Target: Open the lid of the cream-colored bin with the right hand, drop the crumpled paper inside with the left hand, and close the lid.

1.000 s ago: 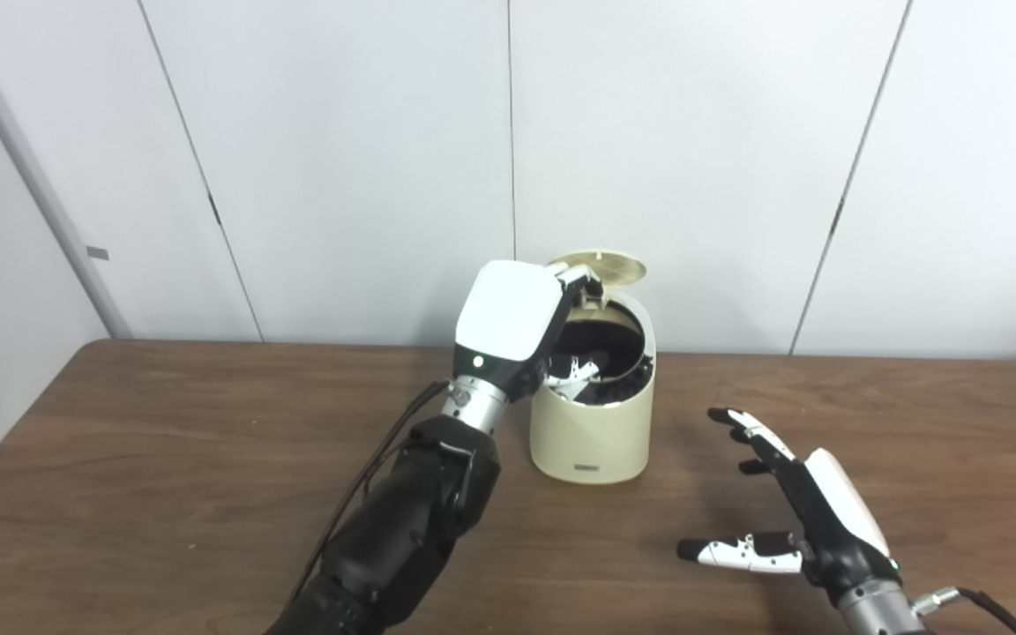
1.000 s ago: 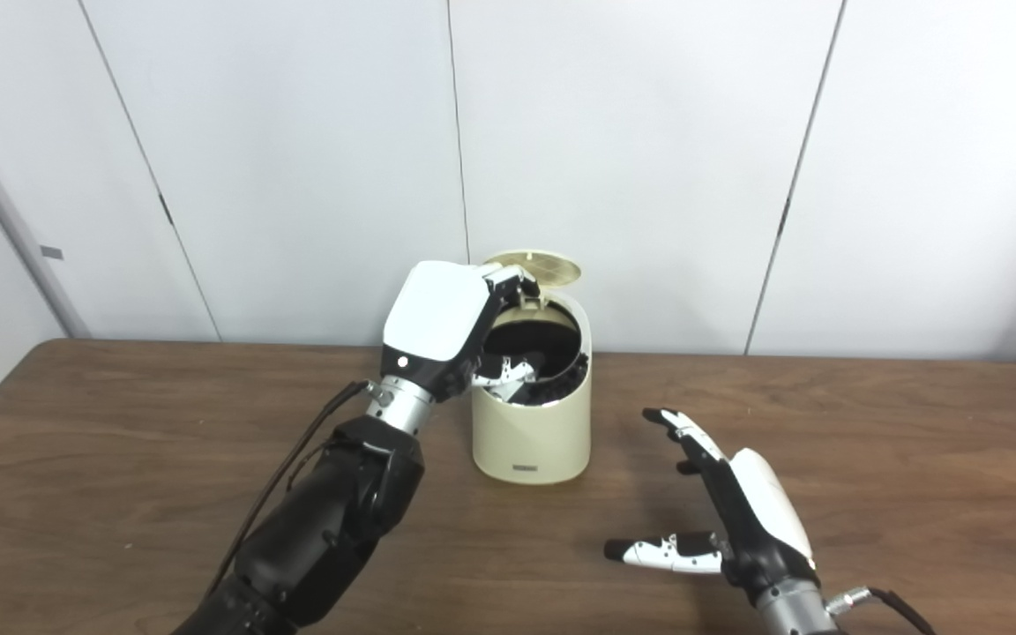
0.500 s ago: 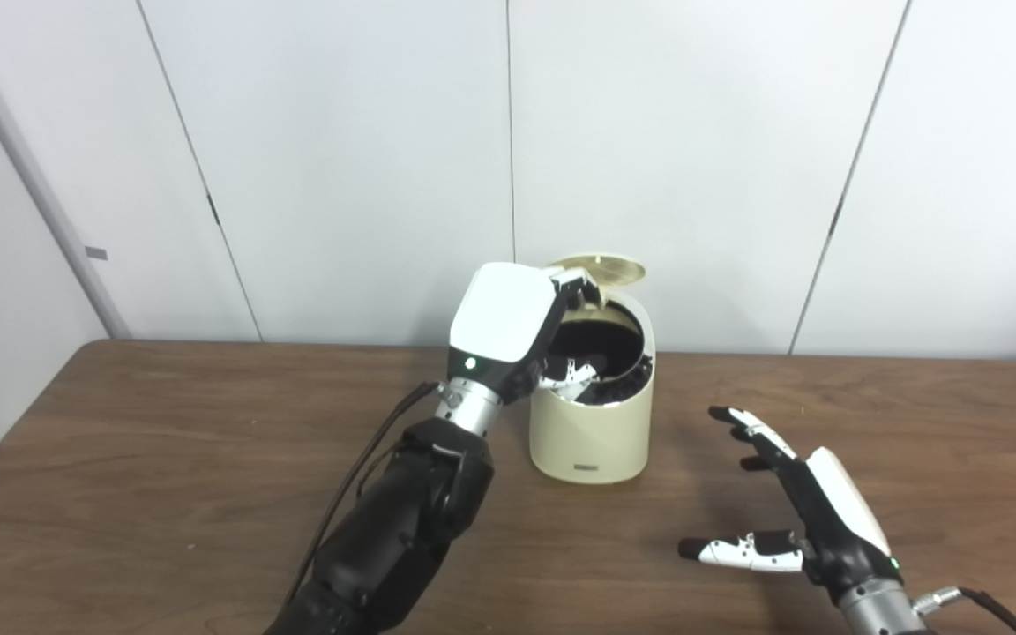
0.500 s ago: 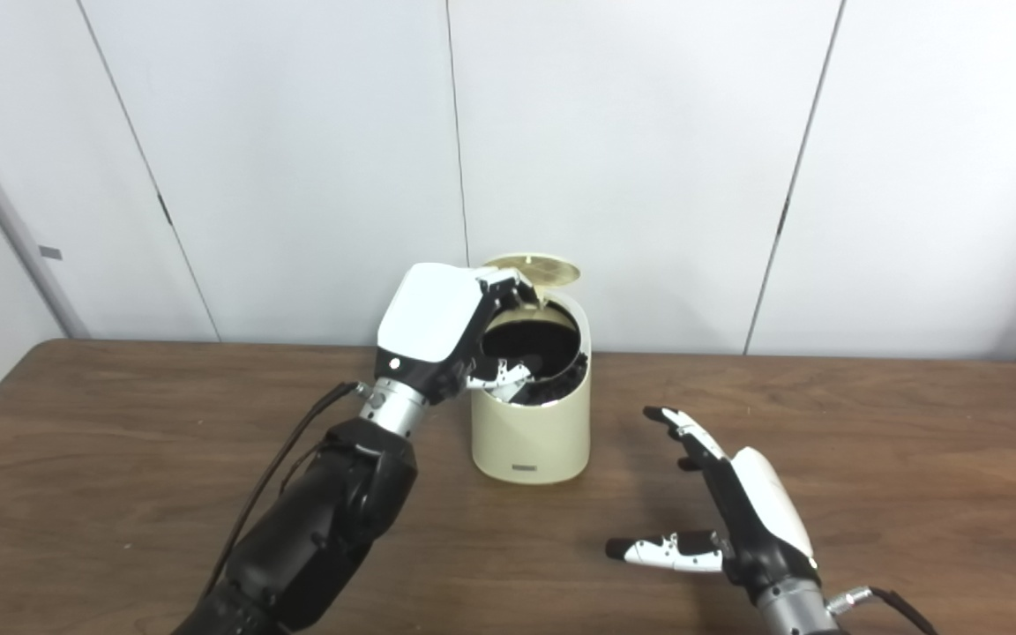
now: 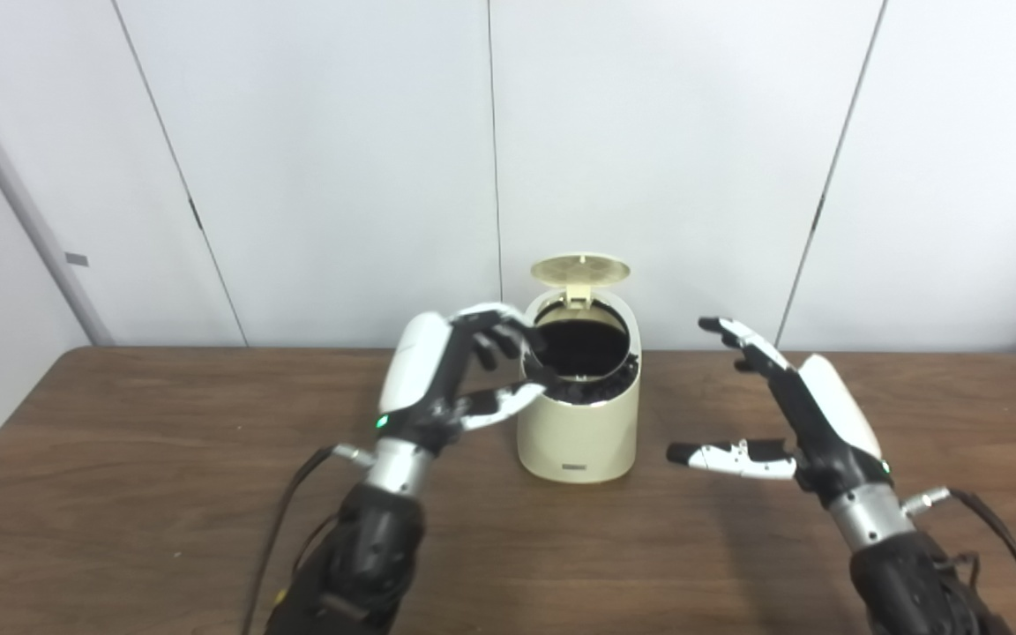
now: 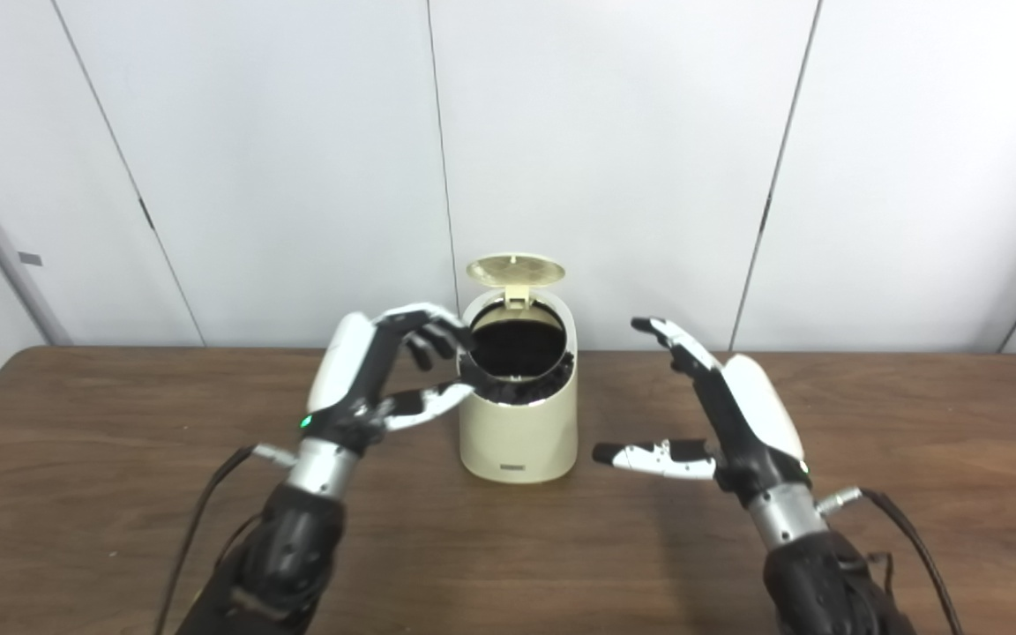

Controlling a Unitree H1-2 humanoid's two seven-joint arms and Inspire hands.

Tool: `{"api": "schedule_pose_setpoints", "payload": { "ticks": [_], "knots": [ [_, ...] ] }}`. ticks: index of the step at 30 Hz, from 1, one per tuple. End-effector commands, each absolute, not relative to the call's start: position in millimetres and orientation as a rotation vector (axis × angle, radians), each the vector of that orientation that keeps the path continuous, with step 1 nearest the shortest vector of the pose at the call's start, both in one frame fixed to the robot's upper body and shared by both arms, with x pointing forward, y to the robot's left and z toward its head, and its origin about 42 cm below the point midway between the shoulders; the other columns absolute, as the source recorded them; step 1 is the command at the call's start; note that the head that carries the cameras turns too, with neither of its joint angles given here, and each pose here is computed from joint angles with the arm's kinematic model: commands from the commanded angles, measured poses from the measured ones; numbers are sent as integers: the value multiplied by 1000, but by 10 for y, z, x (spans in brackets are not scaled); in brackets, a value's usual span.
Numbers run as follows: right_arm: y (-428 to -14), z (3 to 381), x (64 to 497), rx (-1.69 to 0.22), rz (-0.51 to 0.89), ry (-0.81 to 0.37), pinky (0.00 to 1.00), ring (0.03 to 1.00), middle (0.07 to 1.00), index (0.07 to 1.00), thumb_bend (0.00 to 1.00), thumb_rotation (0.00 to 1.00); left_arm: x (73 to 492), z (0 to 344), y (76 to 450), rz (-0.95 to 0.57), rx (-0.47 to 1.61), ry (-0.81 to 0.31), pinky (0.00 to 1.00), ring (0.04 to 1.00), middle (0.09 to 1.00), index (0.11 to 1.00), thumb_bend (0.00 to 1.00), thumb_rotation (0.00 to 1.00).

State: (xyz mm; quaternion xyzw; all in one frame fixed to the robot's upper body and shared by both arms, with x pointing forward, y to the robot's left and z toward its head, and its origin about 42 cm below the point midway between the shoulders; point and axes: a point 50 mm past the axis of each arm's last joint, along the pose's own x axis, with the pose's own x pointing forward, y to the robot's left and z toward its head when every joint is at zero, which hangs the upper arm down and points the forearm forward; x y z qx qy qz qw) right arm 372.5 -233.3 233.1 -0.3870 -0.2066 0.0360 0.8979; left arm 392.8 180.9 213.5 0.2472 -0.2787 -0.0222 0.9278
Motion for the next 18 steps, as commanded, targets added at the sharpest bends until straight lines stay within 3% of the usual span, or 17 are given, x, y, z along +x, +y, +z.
{"api": "schedule_pose_setpoints", "payload": {
  "ticks": [1, 4, 13, 18],
  "knots": [
    [-2320, 2617, 3812, -822, 52, -534, 880, 957, 908, 863, 720, 413, 3889, 2312, 1910, -27, 421, -637, 461, 597, 678, 698, 666, 124],
    [-2282, 2747, 3868, -836, 57, -569, 908, 967, 906, 867, 727, 454, 3783, 2214, 2068, -13, 367, -593, 492, 607, 689, 737, 664, 161],
    [-2127, 3170, 4052, -889, 104, -638, 659, 805, 873, 865, 692, 462, 3556, 1945, 2363, -3, 331, -509, 537, 628, 700, 754, 621, 132],
    [-2103, 3322, 4151, -928, 108, -640, 647, 807, 870, 863, 694, 501, 3433, 1764, 2467, 1, 335, -448, 551, 633, 699, 752, 626, 132]
  ]
}}
